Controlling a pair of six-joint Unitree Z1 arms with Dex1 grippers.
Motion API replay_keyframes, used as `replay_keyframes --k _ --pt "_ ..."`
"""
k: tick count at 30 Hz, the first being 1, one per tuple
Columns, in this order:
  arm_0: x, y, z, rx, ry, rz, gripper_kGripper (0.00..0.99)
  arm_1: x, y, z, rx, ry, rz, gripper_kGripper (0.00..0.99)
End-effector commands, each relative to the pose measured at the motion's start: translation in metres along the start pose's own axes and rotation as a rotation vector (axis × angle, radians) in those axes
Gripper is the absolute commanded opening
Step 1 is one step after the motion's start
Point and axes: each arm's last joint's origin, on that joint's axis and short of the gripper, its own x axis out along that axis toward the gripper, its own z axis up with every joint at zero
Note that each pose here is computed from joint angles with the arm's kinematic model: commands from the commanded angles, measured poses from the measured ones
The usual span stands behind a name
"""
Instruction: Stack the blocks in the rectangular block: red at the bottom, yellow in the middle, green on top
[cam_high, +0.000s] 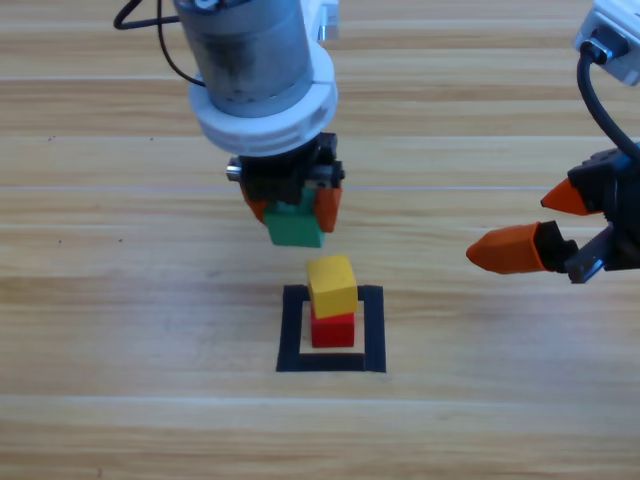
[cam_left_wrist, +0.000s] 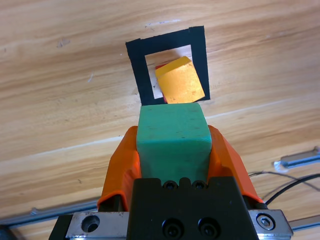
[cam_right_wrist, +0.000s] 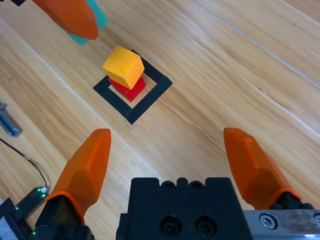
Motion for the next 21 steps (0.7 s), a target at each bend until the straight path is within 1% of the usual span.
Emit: replay_keyframes --k 1,4,7,12,21 --pt "0.04 -0.015 -0.004 -0.091 0.076 0.071 0.121 0.012 -0.003 -0.007 0.005 0.037 -0.01 0.986" --pt "0.041 -0.018 -0.006 -0.171 0.074 0.077 0.123 0.012 -0.003 -0.007 0.006 0.037 -0.009 0.986" --pt "0.04 -0.022 -0.005 -0.202 0.065 0.067 0.123 0.013 -0.002 -0.008 0.006 0.039 -0.007 0.986" --pt "0.045 -0.029 -0.001 -0.205 0.062 0.063 0.123 0.013 -0.002 -0.008 0.006 0.039 -0.007 0.986" --pt "0.058 -0.032 0.001 -0.184 0.078 0.084 0.123 0.013 -0.002 -0.008 0.004 0.041 -0.005 0.986"
